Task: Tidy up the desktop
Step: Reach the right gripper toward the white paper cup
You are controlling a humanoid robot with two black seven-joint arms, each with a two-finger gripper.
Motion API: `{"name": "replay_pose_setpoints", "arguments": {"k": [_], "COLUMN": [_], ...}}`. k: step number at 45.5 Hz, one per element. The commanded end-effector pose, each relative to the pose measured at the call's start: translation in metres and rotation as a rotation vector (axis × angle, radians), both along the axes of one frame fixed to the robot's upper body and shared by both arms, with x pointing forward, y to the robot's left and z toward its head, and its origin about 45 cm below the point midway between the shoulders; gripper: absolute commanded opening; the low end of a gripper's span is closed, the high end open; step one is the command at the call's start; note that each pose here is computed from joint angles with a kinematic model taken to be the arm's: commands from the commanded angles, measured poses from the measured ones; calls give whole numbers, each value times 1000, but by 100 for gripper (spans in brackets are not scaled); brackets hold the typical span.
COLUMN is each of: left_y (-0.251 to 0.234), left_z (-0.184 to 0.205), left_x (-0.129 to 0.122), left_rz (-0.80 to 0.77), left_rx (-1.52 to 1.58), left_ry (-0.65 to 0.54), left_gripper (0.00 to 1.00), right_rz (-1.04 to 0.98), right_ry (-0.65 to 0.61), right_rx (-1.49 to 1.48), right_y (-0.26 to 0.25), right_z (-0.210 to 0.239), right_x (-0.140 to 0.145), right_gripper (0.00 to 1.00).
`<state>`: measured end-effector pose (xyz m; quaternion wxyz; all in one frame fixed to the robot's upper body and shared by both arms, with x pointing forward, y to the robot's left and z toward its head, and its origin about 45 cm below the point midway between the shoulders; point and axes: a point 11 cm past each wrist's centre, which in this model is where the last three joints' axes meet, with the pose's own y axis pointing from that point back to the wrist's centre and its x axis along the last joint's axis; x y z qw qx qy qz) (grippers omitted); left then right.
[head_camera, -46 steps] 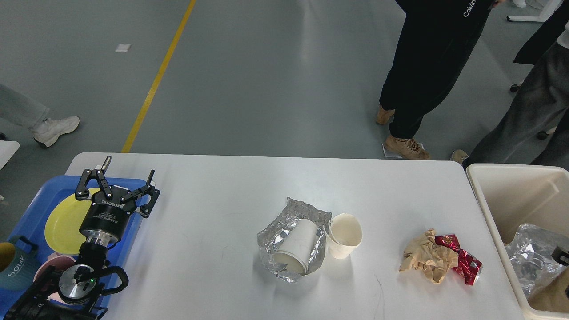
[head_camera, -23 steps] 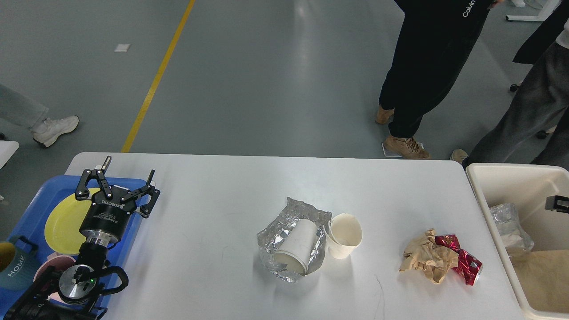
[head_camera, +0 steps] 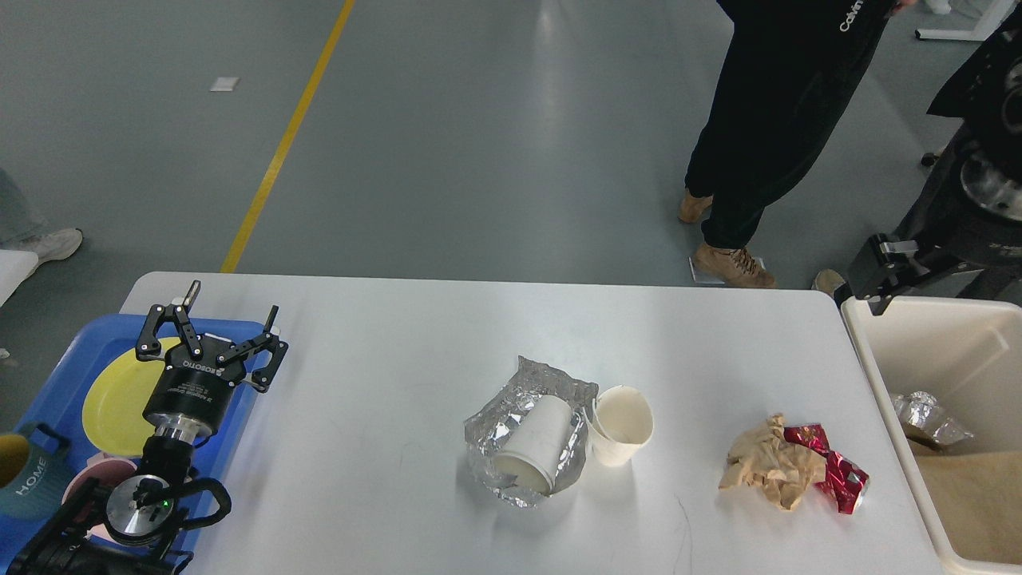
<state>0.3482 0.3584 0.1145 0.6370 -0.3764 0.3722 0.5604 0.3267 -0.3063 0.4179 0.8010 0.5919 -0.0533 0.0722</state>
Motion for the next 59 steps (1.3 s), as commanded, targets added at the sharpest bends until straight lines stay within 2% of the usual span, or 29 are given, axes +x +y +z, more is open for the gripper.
{"name": "replay_pose_setpoints", "arguments": {"k": [1, 20, 26, 30, 38, 41, 44, 48, 51, 54, 59], "left_y": [1, 0, 0, 0, 0, 0, 0, 0, 1, 0, 0], "left_z": [0, 0, 0, 0, 0, 0, 0, 0, 0, 0, 0], "left_x": [0, 0, 0, 0, 0, 0, 0, 0, 0, 0, 0], "left_rz": [0, 0, 0, 0, 0, 0, 1, 1, 2, 1, 1], "left_rx": [1, 0, 0, 0, 0, 0, -1, -1, 0, -1, -1], "left_ry": [-1, 1, -1, -1, -1, -1, -1, -1, 0, -1, -1], "left_gripper": [97, 97, 97, 97, 97, 97, 97, 97, 97, 97, 97], "right_rz": [27, 28, 93, 162, 180, 166, 140, 90, 59, 33, 0], "right_ry": [-24, -17, 5, 25, 46, 103, 156, 131, 83, 34, -32], "right_rx": [53, 136, 184, 243, 423, 513, 588, 646, 621, 592, 562], "right_y": [35, 50, 75, 104, 156, 180, 199, 216, 214, 208, 198], "right_z": [24, 22, 8, -7, -50, -86, -118, -162, -185, -196, -197], "right_x": [-26, -28, -20, -15, -11, -21, -33, -42, -43, -37, -16], "right_gripper": [100, 100, 100, 97, 89, 86, 78, 78, 83, 91, 94]}}
